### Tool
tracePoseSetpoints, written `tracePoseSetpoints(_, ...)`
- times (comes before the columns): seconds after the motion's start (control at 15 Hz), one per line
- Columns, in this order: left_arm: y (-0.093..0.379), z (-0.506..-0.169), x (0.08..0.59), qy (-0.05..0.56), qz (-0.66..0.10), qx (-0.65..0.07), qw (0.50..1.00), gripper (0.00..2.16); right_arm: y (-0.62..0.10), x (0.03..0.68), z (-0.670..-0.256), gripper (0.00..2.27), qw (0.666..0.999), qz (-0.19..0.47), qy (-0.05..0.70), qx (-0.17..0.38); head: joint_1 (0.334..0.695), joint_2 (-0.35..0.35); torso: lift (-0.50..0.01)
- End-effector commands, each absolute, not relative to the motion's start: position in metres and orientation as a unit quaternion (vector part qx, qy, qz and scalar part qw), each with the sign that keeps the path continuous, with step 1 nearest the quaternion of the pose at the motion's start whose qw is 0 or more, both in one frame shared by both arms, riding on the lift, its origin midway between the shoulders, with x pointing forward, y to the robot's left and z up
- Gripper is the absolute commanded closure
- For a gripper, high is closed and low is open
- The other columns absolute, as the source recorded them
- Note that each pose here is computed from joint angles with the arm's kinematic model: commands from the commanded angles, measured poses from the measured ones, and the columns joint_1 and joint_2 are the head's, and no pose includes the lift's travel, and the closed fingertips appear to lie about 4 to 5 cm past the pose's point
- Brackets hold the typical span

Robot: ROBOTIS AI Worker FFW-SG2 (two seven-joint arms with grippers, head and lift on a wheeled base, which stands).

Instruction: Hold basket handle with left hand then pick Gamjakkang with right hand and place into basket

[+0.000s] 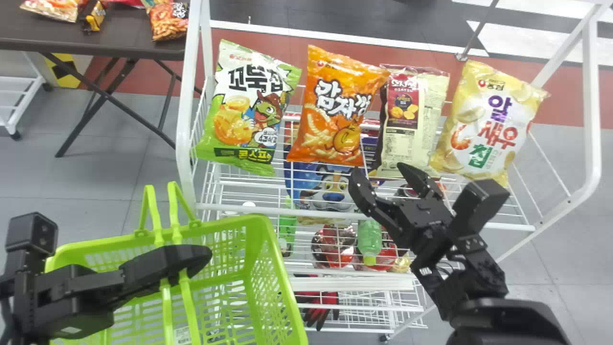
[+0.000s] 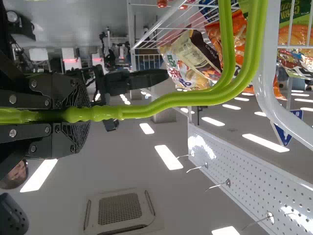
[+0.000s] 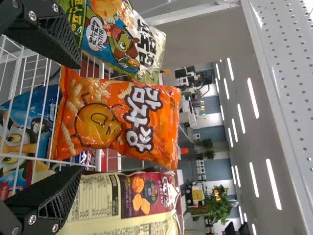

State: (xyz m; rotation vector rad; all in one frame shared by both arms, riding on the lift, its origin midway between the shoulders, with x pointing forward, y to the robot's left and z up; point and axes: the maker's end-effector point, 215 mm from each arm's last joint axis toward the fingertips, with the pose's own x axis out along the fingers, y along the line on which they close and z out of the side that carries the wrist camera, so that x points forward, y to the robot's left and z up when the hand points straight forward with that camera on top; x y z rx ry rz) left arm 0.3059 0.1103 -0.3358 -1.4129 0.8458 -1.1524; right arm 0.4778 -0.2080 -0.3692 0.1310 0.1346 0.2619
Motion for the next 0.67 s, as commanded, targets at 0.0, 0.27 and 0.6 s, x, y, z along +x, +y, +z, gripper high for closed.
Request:
tracePoseSetpoints(0.0, 0.110, -0.337, 0.305, 0.358, -0.484, -0.592, 0.535, 2.14, -0.189, 0.501, -0.368, 0.07, 0.986, 0.138, 0.075, 0.062, 0.695, -0.149, -0.017)
tracePoseSetpoints(0.27, 0.110, -0.338, 0.305, 0.361, -0.482, -0.592, 0.535, 2.14, -0.175, 0.535, -0.366, 0.07, 0.986, 0.131, 0.082, 0.055, 0.695, -0.108, -0.017)
tracePoseSetpoints(0.6, 0.111, -0.339, 0.307, 0.362, -0.482, -0.592, 0.535, 2.14, -0.152, 0.570, -0.373, 0.07, 0.986, 0.128, 0.096, 0.038, 0.695, -0.072, -0.017)
